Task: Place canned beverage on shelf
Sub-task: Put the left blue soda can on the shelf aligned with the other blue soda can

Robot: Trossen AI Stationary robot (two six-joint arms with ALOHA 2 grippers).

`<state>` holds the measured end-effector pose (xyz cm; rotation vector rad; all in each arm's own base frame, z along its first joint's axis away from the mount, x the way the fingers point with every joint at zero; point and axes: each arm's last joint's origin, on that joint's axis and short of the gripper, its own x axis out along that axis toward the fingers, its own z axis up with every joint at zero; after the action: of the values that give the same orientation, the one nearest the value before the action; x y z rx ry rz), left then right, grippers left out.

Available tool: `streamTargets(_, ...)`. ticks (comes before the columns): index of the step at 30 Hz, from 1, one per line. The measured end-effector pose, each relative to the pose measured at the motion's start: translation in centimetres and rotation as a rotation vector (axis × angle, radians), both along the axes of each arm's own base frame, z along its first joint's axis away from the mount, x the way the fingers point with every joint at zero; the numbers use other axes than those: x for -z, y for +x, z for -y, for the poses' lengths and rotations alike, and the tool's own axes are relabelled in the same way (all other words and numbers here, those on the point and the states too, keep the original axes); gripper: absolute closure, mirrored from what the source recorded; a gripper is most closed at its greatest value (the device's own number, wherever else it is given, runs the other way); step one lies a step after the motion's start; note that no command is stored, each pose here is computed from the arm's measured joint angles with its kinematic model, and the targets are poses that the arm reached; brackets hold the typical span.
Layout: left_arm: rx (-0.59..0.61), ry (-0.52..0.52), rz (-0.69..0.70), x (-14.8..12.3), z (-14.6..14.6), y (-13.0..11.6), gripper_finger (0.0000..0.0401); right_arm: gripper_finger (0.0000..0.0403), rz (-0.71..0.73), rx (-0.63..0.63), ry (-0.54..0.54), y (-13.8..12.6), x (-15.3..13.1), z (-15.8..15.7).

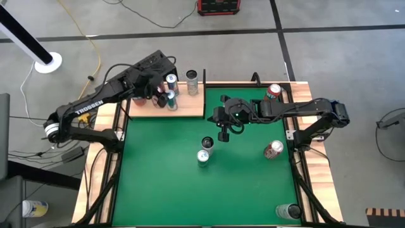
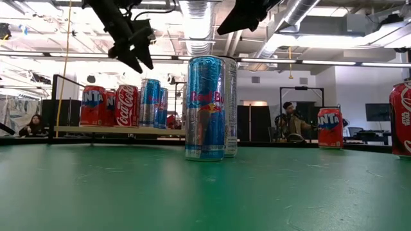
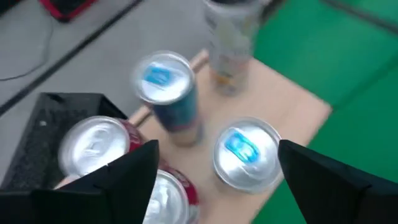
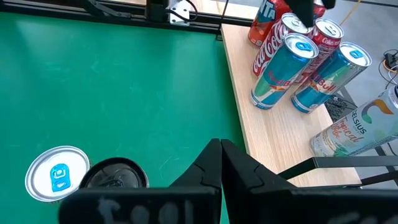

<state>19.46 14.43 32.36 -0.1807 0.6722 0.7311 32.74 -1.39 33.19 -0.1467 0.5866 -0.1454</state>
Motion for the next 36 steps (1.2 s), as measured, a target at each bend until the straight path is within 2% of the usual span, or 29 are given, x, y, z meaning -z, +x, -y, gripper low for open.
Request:
streamTargets(3, 0.05, -0.026, 0.043, -0.1, 0.2, 0.3, 0.0084, 0.0378, 0.0, 0.0, 0.0, 0.0, 0.0, 0.0)
streamTargets(8, -0.033, -0.028, 0.077, -0.2, 0.1, 0.5, 0.0083, 0.0378, 0.0, 0.0, -0.001, 0.0, 0.0, 0.0)
streamTargets(19, -0.073, -0.139, -0.042, 3.3, -1.4, 2.7, 0.0083, 0.0378, -0.001, 0.0, 0.0, 0.0, 0.0, 0.0)
streamTargets(30, -0.001, -0.136, -0.117, 4.6, -1.8, 3.6, 0.0083, 0.0378, -0.007, 0.009, -0.012, 0.1, 0.1, 0.6)
streamTargets(33, 0.023, -0.119, -0.134, 4.6, -1.7, 3.6, 0.0098, 0.0378, -0.023, 0.024, -0.012, 0.3, 0.7, 1.1)
streamTargets(36, 0.033, -0.112, -0.142, 4.6, -1.7, 3.6, 0.0134, 0.0378, -0.03, 0.038, -0.011, 0.7, 1.0, 1.6)
